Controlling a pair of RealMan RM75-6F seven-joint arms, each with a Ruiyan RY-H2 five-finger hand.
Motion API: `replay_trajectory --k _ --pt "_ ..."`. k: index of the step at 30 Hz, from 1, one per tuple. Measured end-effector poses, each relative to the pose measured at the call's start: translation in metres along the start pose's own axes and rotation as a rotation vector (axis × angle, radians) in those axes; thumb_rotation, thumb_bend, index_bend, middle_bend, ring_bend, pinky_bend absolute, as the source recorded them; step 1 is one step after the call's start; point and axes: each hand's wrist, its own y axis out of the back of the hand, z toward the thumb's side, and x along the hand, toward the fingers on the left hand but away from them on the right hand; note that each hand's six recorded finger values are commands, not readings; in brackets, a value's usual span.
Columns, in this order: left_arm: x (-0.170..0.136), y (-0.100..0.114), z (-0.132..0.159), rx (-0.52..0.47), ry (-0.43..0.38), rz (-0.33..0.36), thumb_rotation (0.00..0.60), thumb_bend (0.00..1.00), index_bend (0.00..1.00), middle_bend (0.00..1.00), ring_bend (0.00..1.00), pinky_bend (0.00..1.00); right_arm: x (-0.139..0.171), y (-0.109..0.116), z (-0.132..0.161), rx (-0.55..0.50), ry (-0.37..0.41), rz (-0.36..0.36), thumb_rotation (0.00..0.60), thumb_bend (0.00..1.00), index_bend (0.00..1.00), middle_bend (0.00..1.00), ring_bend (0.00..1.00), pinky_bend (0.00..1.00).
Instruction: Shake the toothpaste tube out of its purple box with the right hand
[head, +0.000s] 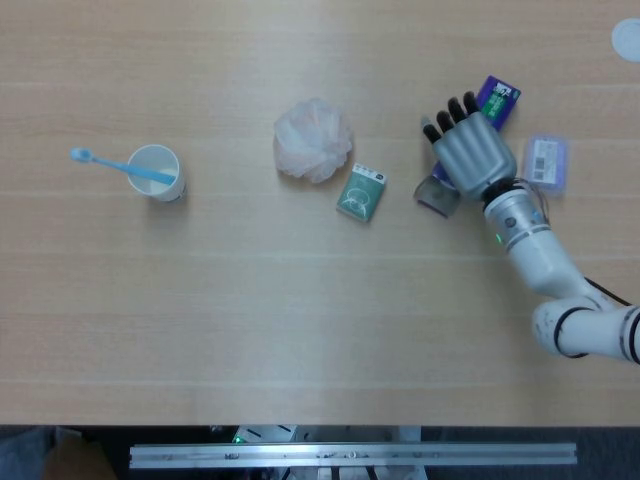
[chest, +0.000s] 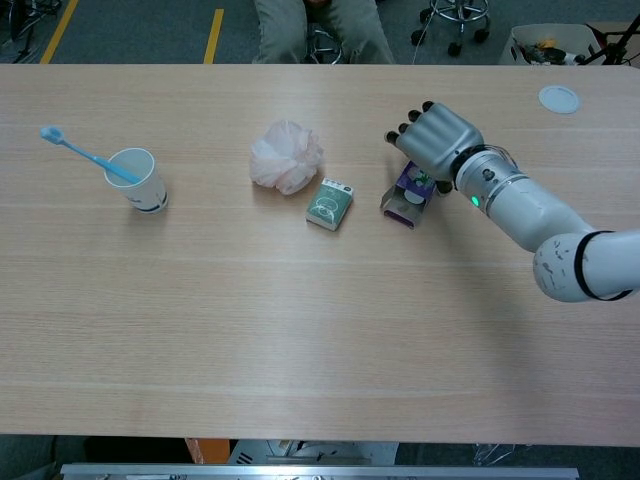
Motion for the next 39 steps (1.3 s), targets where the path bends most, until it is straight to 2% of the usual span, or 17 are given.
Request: replay_trajectory --k 8,15,21,29,39 --pt "0.002 -0.001 -0.006 -0.004 0.008 -0.006 0.6 0.26 0.15 0.15 0.16 0.19 -0.012 0.007 0.02 0.012 -0.007 -0.015 0.6 0.04 0.15 0.24 0.14 0.17" --pt "0.002 0.0 -0.009 -0.007 0.013 -0.003 0.6 0.26 0.15 0.15 0.16 0.19 -0.021 0.024 0.028 -0.044 -0.034 -0.054 0.6 0.04 0.15 0.24 0.14 0.17" --pt "0.001 -0.001 -0.011 -0.006 0.019 -0.008 0.6 0.26 0.15 0.15 0.16 0.19 -0.024 0.014 0.008 -0.048 -0.055 -0.014 0.6 0.05 0.15 0.24 0.14 0.17" --pt "0.001 -0.002 -0.011 -0.005 0.019 -0.008 0.6 0.26 0.15 0.15 0.16 0.19 -0.024 -0.009 -0.04 -0.073 -0.133 0.067 0.6 0.05 0.15 0.24 0.14 0.17" --pt "-0.001 -0.002 -0.012 -0.001 0.028 -0.009 0.6 0.26 0.15 0.15 0.16 0.19 -0.031 -0.029 -0.061 -0.081 -0.172 0.129 0.6 0.07 0.16 0.24 0.14 0.17"
